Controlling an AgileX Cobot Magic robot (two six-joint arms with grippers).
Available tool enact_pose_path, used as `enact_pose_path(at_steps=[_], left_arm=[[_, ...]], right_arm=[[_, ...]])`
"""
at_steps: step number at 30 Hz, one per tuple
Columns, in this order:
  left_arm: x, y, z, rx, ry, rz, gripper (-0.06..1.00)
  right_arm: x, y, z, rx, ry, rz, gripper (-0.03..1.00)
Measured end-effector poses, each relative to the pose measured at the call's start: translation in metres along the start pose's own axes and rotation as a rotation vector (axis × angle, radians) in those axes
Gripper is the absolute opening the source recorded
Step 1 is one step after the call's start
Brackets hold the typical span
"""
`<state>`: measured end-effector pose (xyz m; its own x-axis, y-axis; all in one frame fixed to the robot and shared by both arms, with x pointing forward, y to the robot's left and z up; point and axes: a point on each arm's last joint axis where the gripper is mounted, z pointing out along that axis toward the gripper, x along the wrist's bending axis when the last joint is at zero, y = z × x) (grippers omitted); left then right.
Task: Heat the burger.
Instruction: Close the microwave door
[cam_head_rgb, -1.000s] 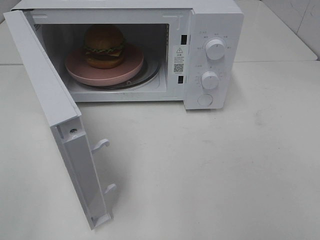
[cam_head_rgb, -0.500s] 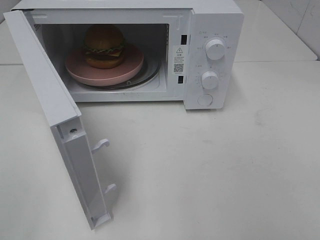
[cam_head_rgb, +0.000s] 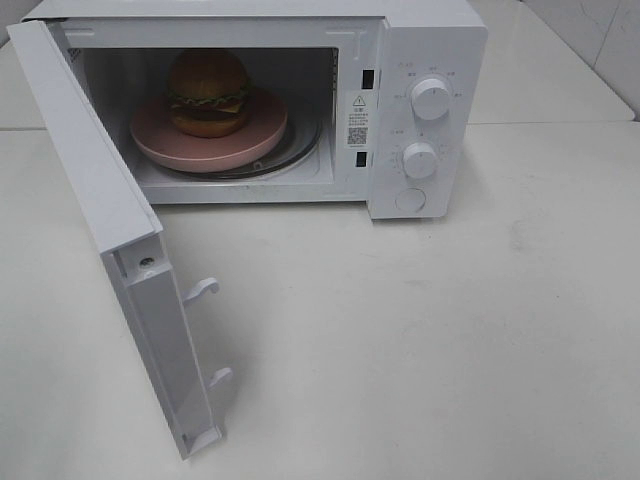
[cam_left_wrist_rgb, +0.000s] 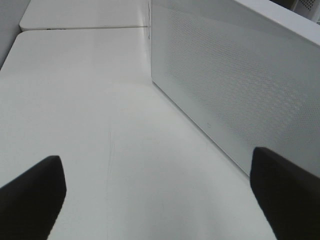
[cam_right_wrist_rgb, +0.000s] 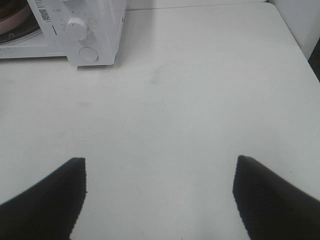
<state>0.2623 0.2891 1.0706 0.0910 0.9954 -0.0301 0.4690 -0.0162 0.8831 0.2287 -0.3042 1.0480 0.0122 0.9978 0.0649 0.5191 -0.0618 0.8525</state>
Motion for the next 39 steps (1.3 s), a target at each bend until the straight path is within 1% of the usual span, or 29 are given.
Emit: enact_pose_path(at_steps=[2, 4, 5, 6, 7, 8, 9, 10, 11, 12, 13, 14, 15, 16, 17, 19, 21, 22, 23, 25, 27, 28, 29, 31, 32, 36, 37, 38, 39], left_arm=[[0.001, 0.002, 0.003, 0.01, 0.0, -0.003, 0.9], [0.003, 0.007, 0.013, 0.045, 0.001, -0.012, 0.8], [0.003, 0.007, 0.013, 0.045, 0.001, -0.012, 0.8], [0.004, 0.01, 0.019, 0.064, 0.003, -0.016, 0.71], [0.006, 0.014, 0.026, 0.079, 0.006, -0.021, 0.65], [0.006, 0.014, 0.026, 0.079, 0.006, -0.021, 0.65], [0.006, 0.015, 0.029, 0.084, 0.007, -0.022, 0.54], [0.007, 0.017, 0.032, 0.09, 0.011, -0.023, 0.48], [0.007, 0.017, 0.032, 0.09, 0.011, -0.023, 0.48], [0.009, 0.02, 0.038, 0.091, 0.017, -0.025, 0.36], [0.01, 0.024, 0.044, 0.088, 0.022, -0.028, 0.29], [0.01, 0.024, 0.044, 0.088, 0.022, -0.028, 0.29], [0.011, 0.026, 0.047, 0.08, 0.026, -0.029, 0.15], [0.013, 0.031, 0.053, 0.057, 0.035, -0.026, 0.05], [0.013, 0.031, 0.053, 0.057, 0.035, -0.026, 0.05], [0.016, 0.033, 0.065, 0.012, 0.052, -0.006, 0.0], [0.018, 0.034, 0.07, -0.003, 0.059, 0.007, 0.0], [0.02, 0.031, 0.081, -0.021, 0.072, 0.032, 0.0], [0.02, 0.031, 0.081, -0.021, 0.072, 0.032, 0.0], [0.024, 0.024, 0.098, -0.043, 0.087, 0.047, 0.0], [0.025, 0.022, 0.103, -0.056, 0.096, 0.05, 0.0], [0.028, 0.02, 0.113, -0.087, 0.116, 0.05, 0.0], [0.028, 0.02, 0.113, -0.087, 0.116, 0.05, 0.0], [0.033, 0.016, 0.128, -0.11, 0.148, 0.056, 0.0], [0.033, 0.016, 0.128, -0.11, 0.148, 0.056, 0.0], [0.039, 0.015, 0.145, -0.153, 0.19, 0.061, 0.0], [0.04, 0.015, 0.154, -0.176, 0.197, 0.085, 0.0], [0.04, 0.015, 0.154, -0.176, 0.197, 0.085, 0.0], [0.036, 0.015, 0.163, -0.201, 0.179, 0.135, 0.0]], right_arm=[[0.0, 0.0, 0.0, 0.0, 0.0, 0.0, 0.76], [0.0, 0.0, 0.0, 0.0, 0.0, 0.0, 0.76], [0.0, 0.0, 0.0, 0.0, 0.0, 0.0, 0.76], [0.0, 0.0, 0.0, 0.0, 0.0, 0.0, 0.76], [0.0, 0.0, 0.0, 0.0, 0.0, 0.0, 0.76], [0.0, 0.0, 0.0, 0.0, 0.0, 0.0, 0.76], [0.0, 0.0, 0.0, 0.0, 0.0, 0.0, 0.76], [0.0, 0.0, 0.0, 0.0, 0.0, 0.0, 0.76], [0.0, 0.0, 0.0, 0.0, 0.0, 0.0, 0.76], [0.0, 0.0, 0.0, 0.0, 0.0, 0.0, 0.76], [0.0, 0.0, 0.0, 0.0, 0.0, 0.0, 0.76], [0.0, 0.0, 0.0, 0.0, 0.0, 0.0, 0.76], [0.0, 0.0, 0.0, 0.0, 0.0, 0.0, 0.76], [0.0, 0.0, 0.0, 0.0, 0.0, 0.0, 0.76], [0.0, 0.0, 0.0, 0.0, 0.0, 0.0, 0.76], [0.0, 0.0, 0.0, -0.001, 0.0, 0.0, 0.76], [0.0, 0.0, 0.0, -0.001, 0.0, 0.0, 0.76], [0.0, 0.0, 0.0, -0.001, 0.0, 0.0, 0.76], [0.0, 0.0, 0.0, -0.001, 0.0, 0.0, 0.76], [0.0, 0.0, 0.0, -0.001, 0.0, 0.0, 0.76], [0.0, 0.0, 0.0, -0.001, 0.0, 0.0, 0.76], [0.0, 0.0, 0.0, -0.001, 0.0, 0.0, 0.76], [0.0, 0.0, 0.0, -0.001, 0.0, 0.0, 0.76], [0.0, 0.0, 0.0, -0.001, 0.0, 0.0, 0.76], [0.0, 0.0, 0.0, -0.001, 0.0, 0.0, 0.76], [0.0, 0.0, 0.0, -0.001, 0.0, 0.0, 0.76], [0.0, 0.0, 0.0, -0.001, 0.0, 0.0, 0.76], [0.0, 0.0, 0.0, -0.001, 0.0, 0.0, 0.76], [0.0, 0.0, 0.0, -0.001, 0.0, 0.0, 0.76]])
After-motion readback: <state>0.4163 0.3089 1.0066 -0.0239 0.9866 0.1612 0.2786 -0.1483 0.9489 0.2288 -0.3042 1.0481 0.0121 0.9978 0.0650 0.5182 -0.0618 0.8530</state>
